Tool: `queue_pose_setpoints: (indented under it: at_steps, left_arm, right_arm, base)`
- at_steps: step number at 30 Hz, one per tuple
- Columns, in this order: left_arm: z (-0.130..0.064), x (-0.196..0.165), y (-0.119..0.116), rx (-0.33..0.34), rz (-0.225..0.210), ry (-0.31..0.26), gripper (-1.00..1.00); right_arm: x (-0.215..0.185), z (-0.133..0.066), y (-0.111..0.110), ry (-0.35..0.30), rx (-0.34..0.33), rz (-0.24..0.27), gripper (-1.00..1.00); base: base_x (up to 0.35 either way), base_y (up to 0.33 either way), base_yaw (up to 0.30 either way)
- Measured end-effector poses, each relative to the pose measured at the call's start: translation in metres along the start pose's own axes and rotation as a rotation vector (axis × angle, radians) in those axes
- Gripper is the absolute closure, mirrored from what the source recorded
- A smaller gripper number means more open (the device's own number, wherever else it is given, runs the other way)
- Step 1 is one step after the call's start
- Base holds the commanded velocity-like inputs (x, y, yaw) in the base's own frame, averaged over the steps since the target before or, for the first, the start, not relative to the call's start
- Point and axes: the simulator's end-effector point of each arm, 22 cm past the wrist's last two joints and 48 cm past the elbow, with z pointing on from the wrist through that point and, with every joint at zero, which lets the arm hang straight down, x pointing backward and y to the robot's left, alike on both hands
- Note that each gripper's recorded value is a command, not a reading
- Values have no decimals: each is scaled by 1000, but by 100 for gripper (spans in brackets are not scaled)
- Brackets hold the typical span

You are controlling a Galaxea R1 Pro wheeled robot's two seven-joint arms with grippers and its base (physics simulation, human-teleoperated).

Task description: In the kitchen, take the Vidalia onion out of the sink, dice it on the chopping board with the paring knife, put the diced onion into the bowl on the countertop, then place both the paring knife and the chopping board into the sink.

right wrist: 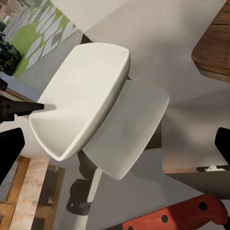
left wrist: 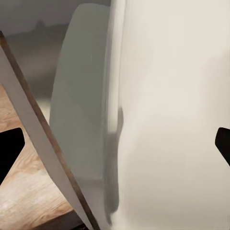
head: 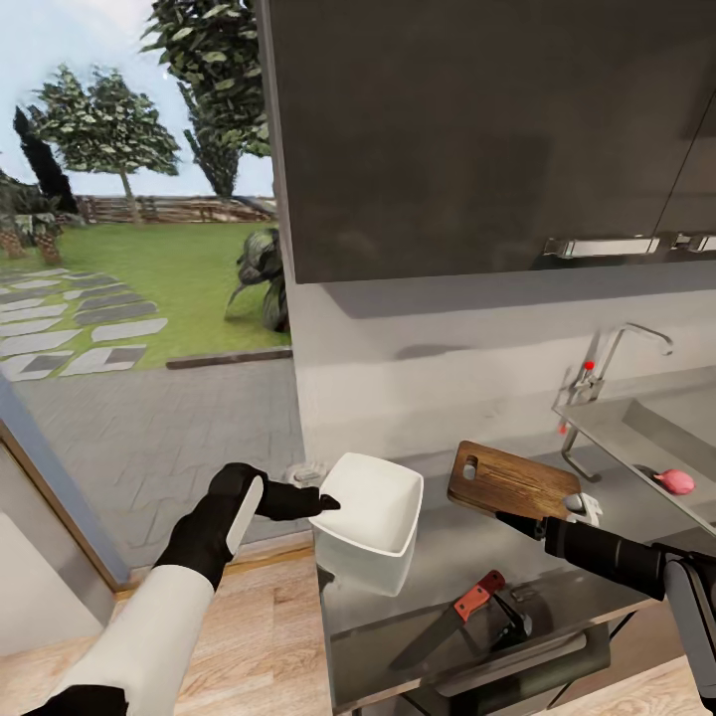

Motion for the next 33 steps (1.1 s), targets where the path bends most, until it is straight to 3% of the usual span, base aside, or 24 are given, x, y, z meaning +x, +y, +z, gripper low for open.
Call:
queue_pose_setpoints:
  at_steps: [14,15,33]
  left_arm:
    - [3,4,0,-1,-5,9,-100]
    - [3,4,0,-1,-5,9,100]
    - [3,4,1,0,-6,10,100]
  right_arm:
    - [-1,0,1,-2,-4,1,-100]
    - [-1,0,1,-2,-4,1,-100]
    - [-2,-1,1,-4,-7,1,-100]
  base:
    - [0,0,0]
    - [0,0,0]
    - [0,0,0]
